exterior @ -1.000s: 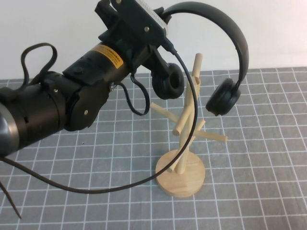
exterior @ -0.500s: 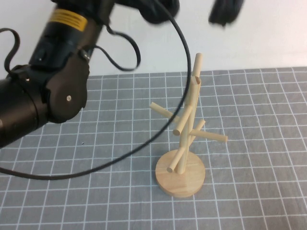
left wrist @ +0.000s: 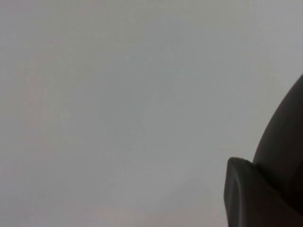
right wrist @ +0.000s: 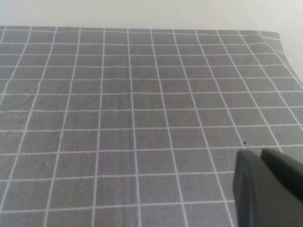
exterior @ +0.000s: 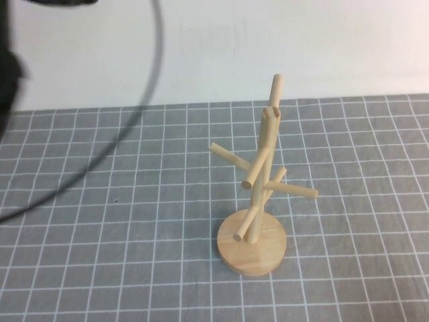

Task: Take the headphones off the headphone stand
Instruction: Place the headphones on the table

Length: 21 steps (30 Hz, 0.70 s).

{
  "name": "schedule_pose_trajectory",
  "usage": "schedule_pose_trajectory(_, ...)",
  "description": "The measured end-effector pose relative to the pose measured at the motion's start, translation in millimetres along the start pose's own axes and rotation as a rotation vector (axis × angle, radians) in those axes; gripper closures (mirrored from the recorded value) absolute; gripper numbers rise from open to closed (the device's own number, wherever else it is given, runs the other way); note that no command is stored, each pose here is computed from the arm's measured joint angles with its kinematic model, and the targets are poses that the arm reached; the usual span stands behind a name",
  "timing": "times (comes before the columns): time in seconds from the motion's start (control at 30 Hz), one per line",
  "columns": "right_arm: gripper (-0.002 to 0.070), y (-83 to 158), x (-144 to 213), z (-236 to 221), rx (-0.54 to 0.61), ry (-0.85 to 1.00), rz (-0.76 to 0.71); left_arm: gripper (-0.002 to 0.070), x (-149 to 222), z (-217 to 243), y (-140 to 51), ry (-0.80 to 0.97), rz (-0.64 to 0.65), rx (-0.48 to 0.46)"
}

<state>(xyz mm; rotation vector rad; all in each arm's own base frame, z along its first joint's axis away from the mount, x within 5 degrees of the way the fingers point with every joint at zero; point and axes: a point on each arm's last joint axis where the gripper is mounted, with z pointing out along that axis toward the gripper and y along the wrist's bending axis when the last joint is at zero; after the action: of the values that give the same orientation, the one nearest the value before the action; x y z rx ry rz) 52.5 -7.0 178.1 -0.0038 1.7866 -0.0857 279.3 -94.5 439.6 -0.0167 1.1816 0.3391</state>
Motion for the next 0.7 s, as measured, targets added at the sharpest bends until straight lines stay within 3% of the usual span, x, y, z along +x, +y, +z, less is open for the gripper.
schedule_pose_trajectory(0.17,0.0682,0,0,0,0.0,0.0,0.0,0.0616,26,14,43.3,0.276,-0.169,0.087)
schedule_pose_trajectory(0.33,0.0682,0,0,0,0.0,0.0,0.0,0.0616,61,26,68.2,0.461,-0.298,0.328)
schedule_pose_trajectory(0.43,0.0682,0,0,0,0.0,0.0,0.0,0.0616,90,24,74.5,0.644,-0.315,0.448)
schedule_pose_trajectory(0.7,0.0682,0,0,0,0.0,0.0,0.0,0.0616,186,9,67.9,1.251,-0.286,0.493)
